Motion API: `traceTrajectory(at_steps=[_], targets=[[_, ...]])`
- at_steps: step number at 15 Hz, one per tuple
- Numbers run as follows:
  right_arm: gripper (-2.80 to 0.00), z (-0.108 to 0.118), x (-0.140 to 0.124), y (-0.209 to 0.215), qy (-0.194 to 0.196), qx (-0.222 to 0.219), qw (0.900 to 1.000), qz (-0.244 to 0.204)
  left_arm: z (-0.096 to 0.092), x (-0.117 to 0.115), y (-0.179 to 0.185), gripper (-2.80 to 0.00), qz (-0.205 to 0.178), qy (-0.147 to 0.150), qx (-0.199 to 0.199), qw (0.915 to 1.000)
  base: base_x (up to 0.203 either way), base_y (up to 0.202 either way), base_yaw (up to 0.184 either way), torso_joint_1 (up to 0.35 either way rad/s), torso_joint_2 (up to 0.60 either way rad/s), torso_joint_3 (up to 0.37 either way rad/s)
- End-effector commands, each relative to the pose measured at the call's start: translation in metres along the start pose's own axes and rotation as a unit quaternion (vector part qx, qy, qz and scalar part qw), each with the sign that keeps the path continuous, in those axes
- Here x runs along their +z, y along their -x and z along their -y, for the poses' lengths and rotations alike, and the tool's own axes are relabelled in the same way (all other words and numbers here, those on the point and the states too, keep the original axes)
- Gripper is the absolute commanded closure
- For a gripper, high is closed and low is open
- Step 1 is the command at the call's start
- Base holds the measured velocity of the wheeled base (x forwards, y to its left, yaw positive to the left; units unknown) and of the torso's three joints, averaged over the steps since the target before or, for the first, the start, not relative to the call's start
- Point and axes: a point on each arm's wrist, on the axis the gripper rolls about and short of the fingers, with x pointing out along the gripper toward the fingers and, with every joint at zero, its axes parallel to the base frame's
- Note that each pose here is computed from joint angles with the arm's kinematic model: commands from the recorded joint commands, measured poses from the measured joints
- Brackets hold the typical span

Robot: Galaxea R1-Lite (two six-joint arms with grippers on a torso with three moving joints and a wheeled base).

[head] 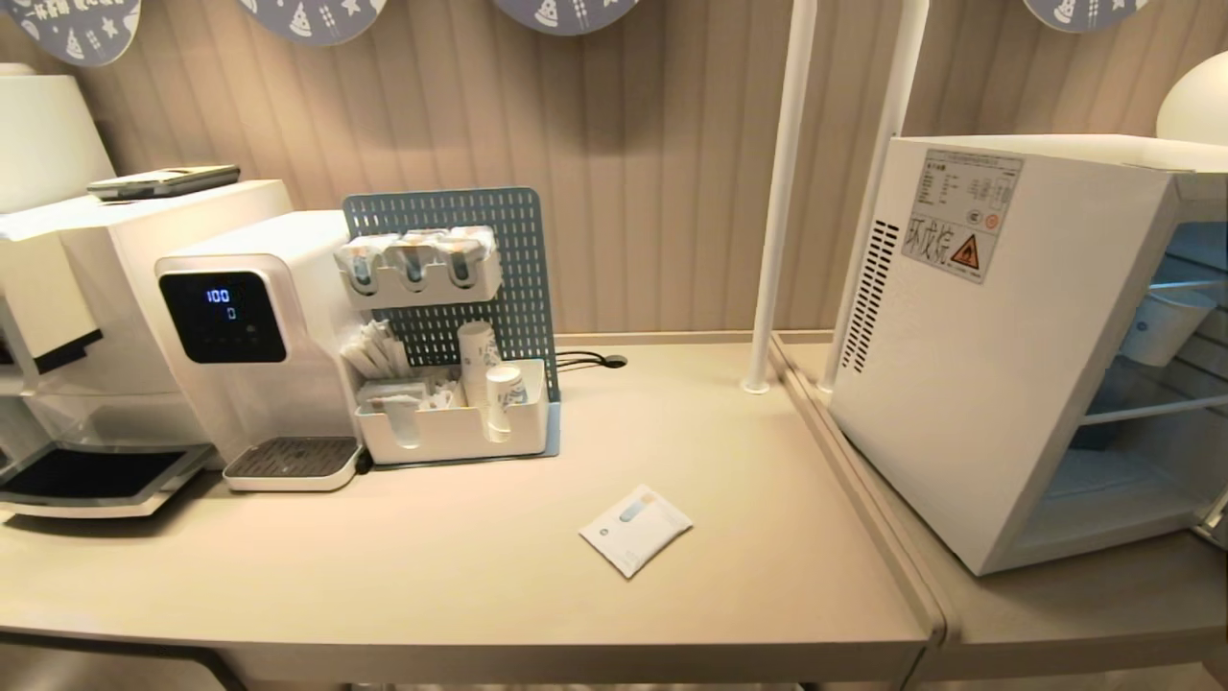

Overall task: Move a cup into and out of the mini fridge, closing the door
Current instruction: Place the yoghurt on the table

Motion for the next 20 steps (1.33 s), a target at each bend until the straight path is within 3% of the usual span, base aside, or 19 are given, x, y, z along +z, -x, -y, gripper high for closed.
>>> traceTrajectory(at_steps=[1,7,10,13,15,20], targets=[[0.00,0.000,0.000,0.000,0.000,0.000,1.000,-0.001,0.000,0.000,0.000,0.00,-0.001,0.000,0.000,1.0000,0.000,0.187,0.002,0.001,0.00,0.006],[0.00,0.000,0.000,0.000,0.000,0.000,1.000,-0.001,0.000,0.000,0.000,0.00,-0.001,0.000,0.000,1.0000,0.000,0.186,0.000,0.004,0.00,0.004],[0.00,0.000,0.001,0.000,-0.001,0.001,1.000,-0.014,0.000,0.000,0.000,0.00,-0.001,0.000,0.000,1.0000,0.000,0.063,-0.002,0.004,0.00,0.002],[0.00,0.000,0.008,-0.008,-0.002,0.006,0.998,-0.055,0.000,0.000,0.000,0.00,-0.001,0.001,0.000,1.0000,0.000,0.000,0.000,0.000,0.00,0.000],[0.00,0.001,0.035,-0.017,-0.020,0.015,0.997,-0.079,0.000,0.000,0.000,0.00,-0.001,0.000,0.000,1.0000,0.000,0.000,0.000,0.000,0.00,0.000],[0.00,0.000,0.065,-0.077,-0.036,0.062,0.982,-0.177,0.000,0.000,0.000,0.00,-0.001,0.001,0.000,1.0000,0.000,0.000,0.000,0.000,0.00,0.000]])
